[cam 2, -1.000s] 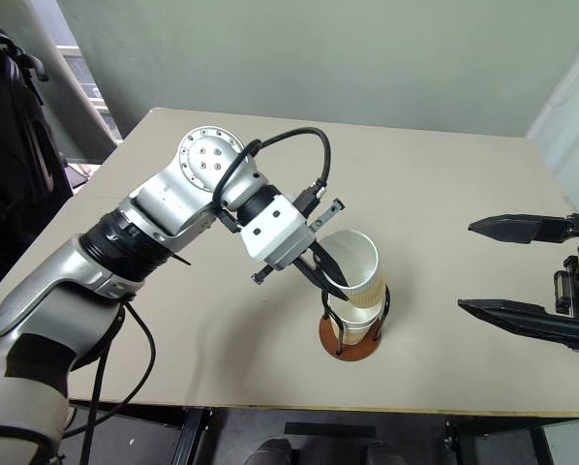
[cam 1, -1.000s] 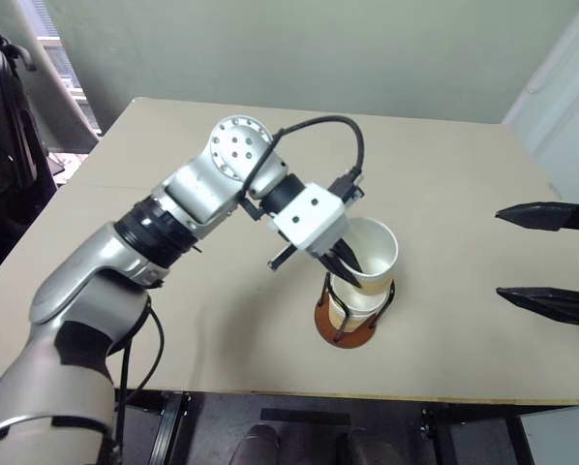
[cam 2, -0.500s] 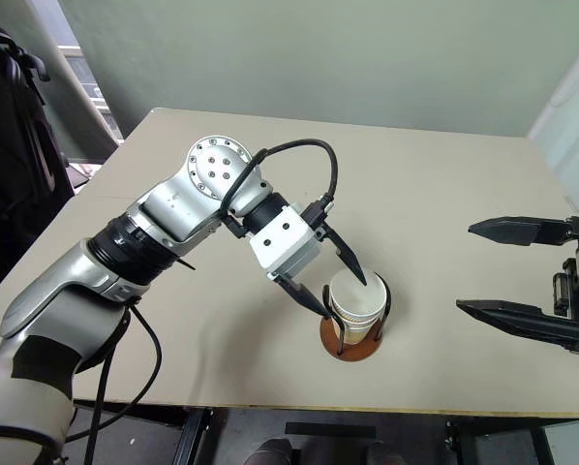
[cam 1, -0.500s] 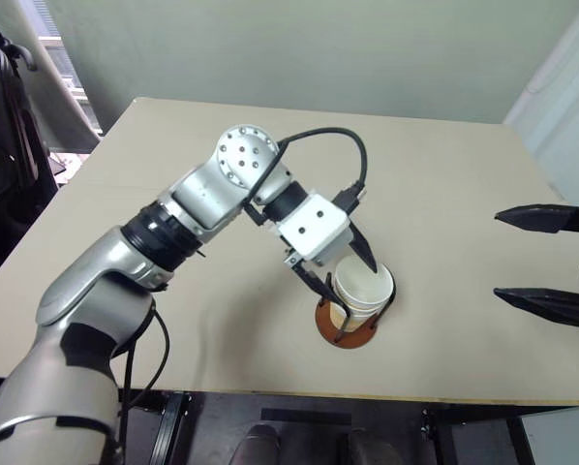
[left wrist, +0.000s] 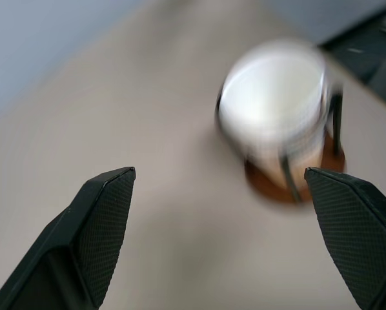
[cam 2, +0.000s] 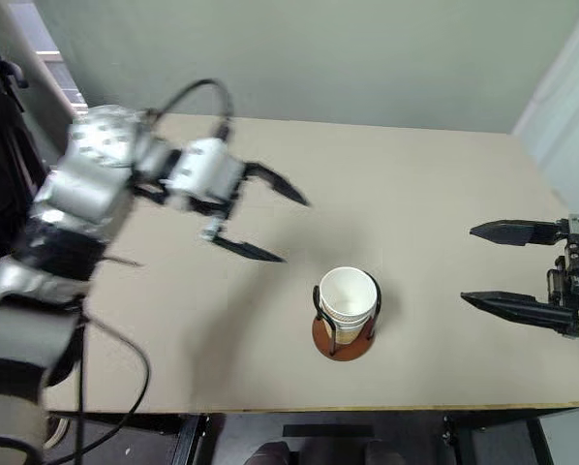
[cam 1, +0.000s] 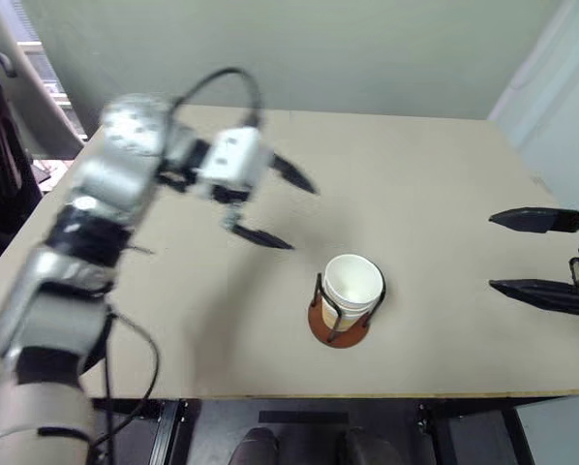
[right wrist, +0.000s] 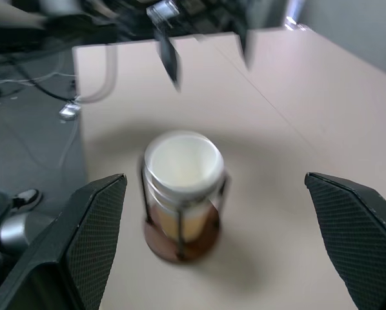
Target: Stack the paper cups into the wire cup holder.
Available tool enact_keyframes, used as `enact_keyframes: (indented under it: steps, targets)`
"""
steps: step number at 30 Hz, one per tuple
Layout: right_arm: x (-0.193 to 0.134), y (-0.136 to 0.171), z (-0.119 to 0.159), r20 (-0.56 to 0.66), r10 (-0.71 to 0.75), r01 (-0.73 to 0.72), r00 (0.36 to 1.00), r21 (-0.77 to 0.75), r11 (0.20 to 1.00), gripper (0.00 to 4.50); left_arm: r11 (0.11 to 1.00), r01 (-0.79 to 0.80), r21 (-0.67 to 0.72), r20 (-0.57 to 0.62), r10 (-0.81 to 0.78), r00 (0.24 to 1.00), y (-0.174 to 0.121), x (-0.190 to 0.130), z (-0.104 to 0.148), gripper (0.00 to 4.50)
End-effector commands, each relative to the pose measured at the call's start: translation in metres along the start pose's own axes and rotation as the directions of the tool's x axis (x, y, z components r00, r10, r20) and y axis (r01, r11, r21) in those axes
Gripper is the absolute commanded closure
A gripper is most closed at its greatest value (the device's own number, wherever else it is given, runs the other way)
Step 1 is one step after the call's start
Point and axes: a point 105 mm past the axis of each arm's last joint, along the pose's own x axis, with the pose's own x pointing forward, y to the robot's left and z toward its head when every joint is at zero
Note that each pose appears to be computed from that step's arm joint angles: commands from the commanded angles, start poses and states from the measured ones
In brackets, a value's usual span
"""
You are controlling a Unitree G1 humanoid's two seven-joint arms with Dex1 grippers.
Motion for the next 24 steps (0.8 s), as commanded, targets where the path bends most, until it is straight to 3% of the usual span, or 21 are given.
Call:
enact_keyframes:
  steps: [1,4,9,15,24]
  targets:
    - [-0.018,-0.019,-0.008,-0.045,-0.058,0.058,0.997,-0.013,0.998,0.0,0.976,-0.159,-0.151,-0.047,0.154,0.987,-0.01,-0.048,-0.021,0.01]
    - [-0.03,-0.042,-0.024,-0.055,-0.124,0.126,0.991,0.031,0.992,0.0,0.881,-0.359,-0.308,-0.148,0.328,0.933,-0.028,-0.088,-0.057,0.01]
    - [-0.041,-0.059,-0.043,-0.085,-0.137,0.143,0.987,0.069,0.987,0.0,0.786,-0.407,-0.466,-0.172,0.371,0.913,-0.07,-0.107,-0.072,0.01]
    - [-0.05,-0.068,-0.044,-0.121,-0.126,0.134,0.985,0.059,0.989,0.0,0.744,-0.398,-0.537,-0.195,0.35,0.916,-0.101,-0.114,-0.07,0.01]
    - [-0.052,-0.073,-0.042,-0.129,-0.099,0.107,0.987,0.054,0.993,0.0,0.718,-0.419,-0.556,-0.208,0.368,0.906,-0.108,-0.118,-0.069,0.01]
